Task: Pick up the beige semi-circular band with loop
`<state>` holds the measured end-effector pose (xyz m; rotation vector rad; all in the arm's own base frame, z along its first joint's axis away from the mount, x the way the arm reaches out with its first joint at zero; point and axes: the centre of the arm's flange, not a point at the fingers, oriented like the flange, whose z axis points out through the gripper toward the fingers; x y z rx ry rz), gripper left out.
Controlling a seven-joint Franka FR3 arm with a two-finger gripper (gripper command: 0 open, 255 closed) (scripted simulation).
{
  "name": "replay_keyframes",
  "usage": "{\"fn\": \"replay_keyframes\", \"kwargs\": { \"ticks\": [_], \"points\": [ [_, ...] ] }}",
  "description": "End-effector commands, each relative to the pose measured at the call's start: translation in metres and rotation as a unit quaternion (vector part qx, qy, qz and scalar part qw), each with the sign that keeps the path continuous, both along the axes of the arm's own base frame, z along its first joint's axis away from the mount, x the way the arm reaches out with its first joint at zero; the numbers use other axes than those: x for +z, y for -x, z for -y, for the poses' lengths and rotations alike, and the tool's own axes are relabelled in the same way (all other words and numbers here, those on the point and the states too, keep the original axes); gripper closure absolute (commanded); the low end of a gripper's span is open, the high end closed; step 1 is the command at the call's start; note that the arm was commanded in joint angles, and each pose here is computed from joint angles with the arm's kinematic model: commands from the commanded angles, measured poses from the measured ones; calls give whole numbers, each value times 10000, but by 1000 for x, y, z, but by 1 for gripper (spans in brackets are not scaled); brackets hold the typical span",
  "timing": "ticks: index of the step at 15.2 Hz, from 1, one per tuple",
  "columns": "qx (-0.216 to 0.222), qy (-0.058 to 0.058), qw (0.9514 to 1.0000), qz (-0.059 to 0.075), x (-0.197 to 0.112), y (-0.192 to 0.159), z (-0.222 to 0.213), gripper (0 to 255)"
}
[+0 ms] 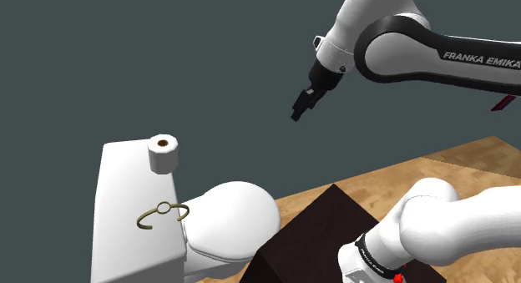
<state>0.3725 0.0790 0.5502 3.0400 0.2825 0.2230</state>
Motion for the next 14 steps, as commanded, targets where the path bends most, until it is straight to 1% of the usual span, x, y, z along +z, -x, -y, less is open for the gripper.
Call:
{"fn": "replay_keyframes", "kwargs": {
  "ticks": [1, 7, 14],
  "points": [
    [106, -1, 9999, -11, -15, -11, -18, 0],
    [416, 4, 9991, -57, -58, -36, -78, 0],
    [777, 10, 9969, -110, -109, -61, -150, 0]
  ]
}}
